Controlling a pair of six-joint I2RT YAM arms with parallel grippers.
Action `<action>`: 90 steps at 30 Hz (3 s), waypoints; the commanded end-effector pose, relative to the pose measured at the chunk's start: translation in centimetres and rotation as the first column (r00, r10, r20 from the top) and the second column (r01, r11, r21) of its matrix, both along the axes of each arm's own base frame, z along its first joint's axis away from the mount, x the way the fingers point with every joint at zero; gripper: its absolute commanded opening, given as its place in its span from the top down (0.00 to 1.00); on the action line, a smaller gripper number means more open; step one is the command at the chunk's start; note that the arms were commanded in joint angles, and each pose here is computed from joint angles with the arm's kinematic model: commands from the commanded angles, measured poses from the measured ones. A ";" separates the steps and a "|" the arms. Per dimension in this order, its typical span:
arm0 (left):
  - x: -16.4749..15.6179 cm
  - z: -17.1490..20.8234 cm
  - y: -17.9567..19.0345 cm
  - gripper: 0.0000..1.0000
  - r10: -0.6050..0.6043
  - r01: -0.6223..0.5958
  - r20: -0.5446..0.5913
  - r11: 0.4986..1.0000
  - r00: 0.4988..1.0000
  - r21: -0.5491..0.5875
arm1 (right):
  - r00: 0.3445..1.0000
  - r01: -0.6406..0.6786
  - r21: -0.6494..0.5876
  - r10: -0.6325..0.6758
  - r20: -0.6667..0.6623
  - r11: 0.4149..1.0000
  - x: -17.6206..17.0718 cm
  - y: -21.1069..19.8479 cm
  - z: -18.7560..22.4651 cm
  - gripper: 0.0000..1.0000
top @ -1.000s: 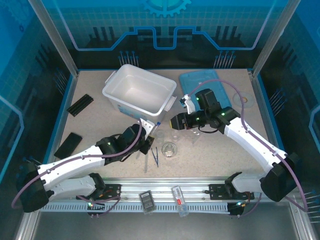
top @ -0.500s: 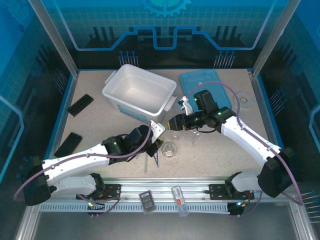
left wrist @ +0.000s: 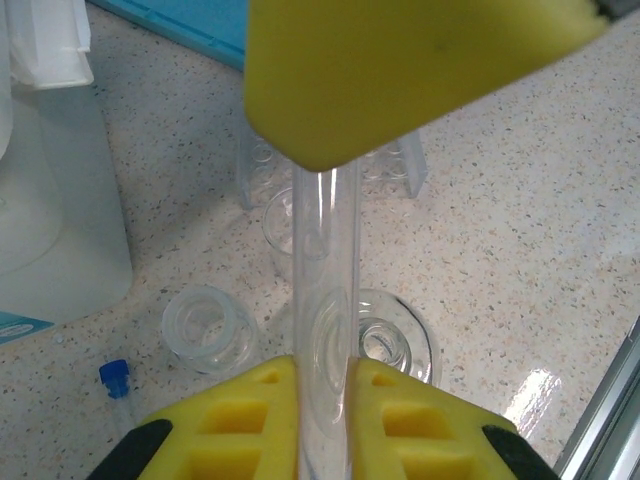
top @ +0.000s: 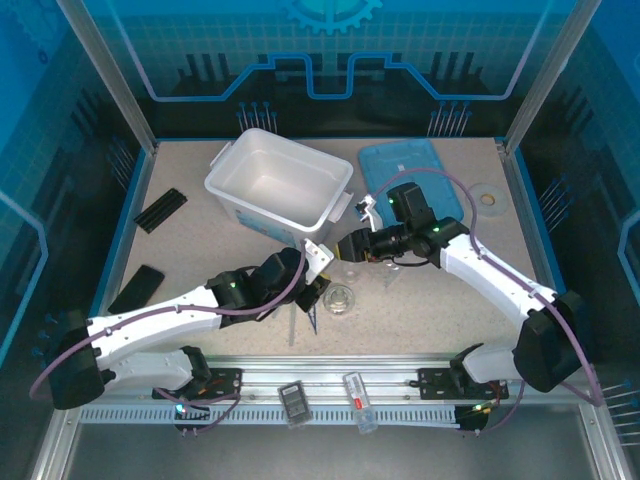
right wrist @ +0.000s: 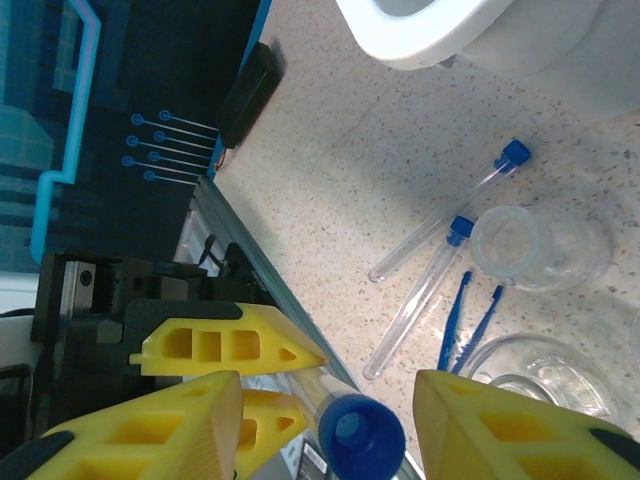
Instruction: Organize the chemistry lab equipment
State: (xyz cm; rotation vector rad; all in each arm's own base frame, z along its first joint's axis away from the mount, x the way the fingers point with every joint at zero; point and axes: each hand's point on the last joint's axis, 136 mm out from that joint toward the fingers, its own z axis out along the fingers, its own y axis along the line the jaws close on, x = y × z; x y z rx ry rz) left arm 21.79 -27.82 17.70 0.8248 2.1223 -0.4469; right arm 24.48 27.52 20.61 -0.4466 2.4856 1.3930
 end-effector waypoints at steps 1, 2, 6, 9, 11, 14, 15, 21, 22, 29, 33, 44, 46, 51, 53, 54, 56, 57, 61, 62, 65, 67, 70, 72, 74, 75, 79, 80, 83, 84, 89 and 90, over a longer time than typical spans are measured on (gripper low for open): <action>-0.1 1.4 -0.8 0.85 -0.023 0.024 0.023 0.999 0.999 -0.041 | 0.999 -0.013 0.050 0.015 -0.032 0.999 0.0 0.3 0.0 0.52; -0.1 1.4 -0.8 0.85 -0.022 0.023 0.022 0.999 1.000 -0.043 | 0.999 -0.014 0.059 0.017 -0.036 0.998 0.0 0.3 0.1 0.54; -0.1 1.1 -0.8 0.85 -0.020 0.021 0.018 0.999 1.000 -0.040 | 0.999 -0.020 0.076 0.024 -0.048 0.997 -0.2 0.4 -0.1 0.56; -0.1 1.2 -0.9 0.85 -0.018 0.019 0.017 0.999 1.000 -0.046 | 0.998 -0.016 0.078 0.021 -0.056 0.997 -0.2 0.3 -0.3 0.60; -0.1 1.2 -0.9 0.85 -0.017 0.018 0.016 0.999 1.000 -0.049 | 0.998 -0.014 0.080 0.019 -0.056 0.997 -0.2 0.2 -0.3 0.62; -0.1 1.2 -0.9 0.84 -0.016 0.017 0.016 0.999 1.000 -0.050 | 0.999 -0.010 0.074 0.014 -0.053 0.997 -0.1 0.1 -0.4 0.65; -0.1 1.0 -0.8 0.83 -0.015 0.016 0.015 0.999 1.000 -0.047 | 0.999 -0.009 0.072 0.013 -0.051 0.997 -0.1 0.0 -0.5 0.65; -0.1 1.0 -0.6 0.82 -0.010 0.011 0.018 0.999 1.000 -0.044 | 0.999 0.000 0.047 0.002 -0.037 0.999 -0.2 -0.4 -0.4 0.68; -0.1 1.0 -0.6 0.82 -0.008 0.009 0.019 0.999 1.000 -0.043 | 1.000 0.003 0.042 -0.002 -0.031 0.999 -0.2 -0.5 -0.4 0.68; 0.0 1.1 -0.7 0.82 -0.011 0.012 0.023 0.999 1.000 -0.046 | 1.000 0.013 0.027 -0.013 -0.022 1.000 -0.2 -0.7 -0.4 0.71; -0.1 1.0 -0.9 0.82 -0.019 0.020 0.016 0.999 1.000 -0.048 | 1.000 0.021 0.035 -0.020 -0.017 0.999 -0.1 -0.7 -0.2 0.75; 0.2 1.0 -0.6 0.68 0.005 -0.004 0.021 0.999 1.000 -0.047 | 1.000 0.019 0.047 -0.018 -0.013 0.999 0.0 -0.7 0.0 0.87; 0.5 1.1 -0.2 0.56 0.035 -0.033 0.025 0.998 0.999 -0.053 | 1.000 0.024 0.037 -0.024 -0.010 0.999 0.0 -1.0 0.0 0.88; 1.8 1.9 1.1 0.16 0.117 -0.114 0.039 0.990 0.992 -0.083 | 0.997 0.082 0.021 -0.082 0.003 0.996 0.8 -2.3 0.3 0.88; 2.2 2.1 1.7 0.03 0.150 -0.146 0.040 0.985 0.988 -0.089 | 0.994 0.110 -0.010 -0.110 0.022 0.994 1.2 -2.9 0.4 0.88; 2.4 2.1 1.9 0.01 0.161 -0.157 0.036 0.983 0.986 -0.094 | 0.992 0.122 -0.027 -0.121 0.031 0.992 1.4 -3.2 0.4 0.88; 2.7 2.2 2.4 0.00 0.179 -0.177 0.017 0.978 0.984 -0.109 | 0.987 0.153 -0.065 -0.150 0.059 0.986 1.9 -4.0 0.6 0.89; 2.8 2.3 2.5 0.01 0.186 -0.183 0.012 0.976 0.983 -0.116 | 0.984 0.169 -0.081 -0.163 0.072 0.982 2.1 -4.3 0.7 0.89; 3.1 2.2 3.0 0.01 0.206 -0.204 0.000 0.971 0.979 -0.121 | 0.963 0.247 -0.151 -0.225 0.147 0.957 3.1 -5.8 1.2 0.89; 3.1 2.3 3.1 0.01 0.213 -0.212 -0.005 0.969 0.977 -0.130 | 0.956 0.269 -0.170 -0.242 0.165 0.948 3.4 -6.2 1.2 0.90; 3.3 2.4 3.3 0.01 0.229 -0.230 -0.026 0.961 0.973 -0.157 | 0.928 0.340 -0.214 -0.291 0.230 0.916 4.3 -7.5 1.7 0.90; 3.5 2.5 3.7 0.01 0.248 -0.251 -0.039 0.951 0.968 -0.181 | 0.905 0.391 -0.247 -0.321 0.280 0.887 4.9 -8.4 1.9 0.90; 4.1 2.3 4.7 0.01 0.306 -0.312 -0.061 0.931 0.950 -0.191 | 0.856 0.479 -0.305 -0.362 0.369 0.823 5.8 -10.0 2.1 0.92; 4.4 2.1 5.2 0.01 0.336 -0.343 -0.070 0.924 0.939 -0.172 | 0.822 0.527 -0.328 -0.373 0.430 0.784 6.3 -10.7 2.5 0.91; 4.6 1.8 5.6 0.00 0.358 -0.364 -0.066 0.921 0.931 -0.140 | 0.783 0.575 -0.352 -0.373 0.498 0.739 6.8 -11.2 3.0 0.89; 4.7 1.8 5.6 0.01 0.358 -0.364 -0.064 0.922 0.931 -0.132 | 0.764 0.596 -0.360 -0.368 0.531 0.718 7.0 -11.4 3.3 0.88; 5.0 1.5 6.5 0.00 0.398 -0.401 -0.050 0.910 0.916 -0.104 | 0.709 0.654 -0.392 -0.345 0.614 0.647 8.1 -11.7 3.7 0.88; 5.1 1.3 6.8 0.01 0.409 -0.412 -0.048 0.906 0.911 -0.099 | 0.700 0.668 -0.405 -0.342 0.627 0.624 8.4 -11.9 3.6 0.88; 5.1 1.1 7.2 0.01 0.423 -0.426 -0.050 0.900 0.905 -0.094 | 0.688 0.683 -0.425 -0.329 0.646 0.594 9.3 -11.9 3.2 0.88; 5.1 1.0 7.4 0.01 0.429 -0.432 -0.051 0.897 0.902 -0.092 | 0.689 0.683 -0.434 -0.322 0.649 0.588 9.5 -11.8 3.1 0.88; 5.0 0.4 8.2 0.01 0.451 -0.454 -0.054 0.889 0.891 -0.067 | 0.709 0.669 -0.491 -0.283 0.646 0.558 10.7 -11.2 2.1 0.88; 5.0 0.4 8.3 0.01 0.454 -0.456 -0.054 0.887 0.890 -0.066 | 0.713 0.665 -0.495 -0.278 0.643 0.560 10.8 -11.0 1.9 0.88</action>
